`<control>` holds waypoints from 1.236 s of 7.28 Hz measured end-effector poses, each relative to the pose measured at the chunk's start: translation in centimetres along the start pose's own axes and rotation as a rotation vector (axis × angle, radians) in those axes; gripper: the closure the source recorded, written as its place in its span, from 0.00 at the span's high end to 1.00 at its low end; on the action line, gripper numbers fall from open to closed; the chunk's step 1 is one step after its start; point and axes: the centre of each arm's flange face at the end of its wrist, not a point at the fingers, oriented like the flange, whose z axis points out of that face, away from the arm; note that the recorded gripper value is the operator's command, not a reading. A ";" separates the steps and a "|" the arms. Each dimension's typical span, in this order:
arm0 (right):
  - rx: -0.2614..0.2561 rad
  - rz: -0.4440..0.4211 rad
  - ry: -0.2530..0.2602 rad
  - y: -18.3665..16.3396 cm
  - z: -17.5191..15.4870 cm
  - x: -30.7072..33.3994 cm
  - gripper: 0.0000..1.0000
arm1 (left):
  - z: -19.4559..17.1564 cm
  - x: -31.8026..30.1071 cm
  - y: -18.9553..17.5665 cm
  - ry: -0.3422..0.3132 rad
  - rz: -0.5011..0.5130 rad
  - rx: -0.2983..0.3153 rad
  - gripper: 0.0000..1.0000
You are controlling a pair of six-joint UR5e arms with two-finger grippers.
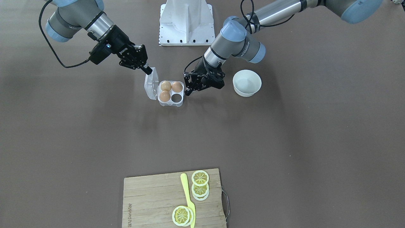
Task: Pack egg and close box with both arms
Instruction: 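Swing the lid over the eggs toward the left gripper with the right gripper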
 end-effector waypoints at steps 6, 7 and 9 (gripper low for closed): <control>0.004 0.002 0.001 0.9 1.6 -2.4 0.53 | 0.1 0.0 0.3 0.000 0.001 -0.004 0.00; 0.005 0.002 -0.001 1.0 1.8 -2.6 0.53 | 0.1 0.0 0.3 0.000 0.001 -0.005 0.00; 0.007 0.003 -0.008 1.1 2.2 -3.6 0.54 | 0.0 0.2 0.3 0.006 0.002 -0.005 0.00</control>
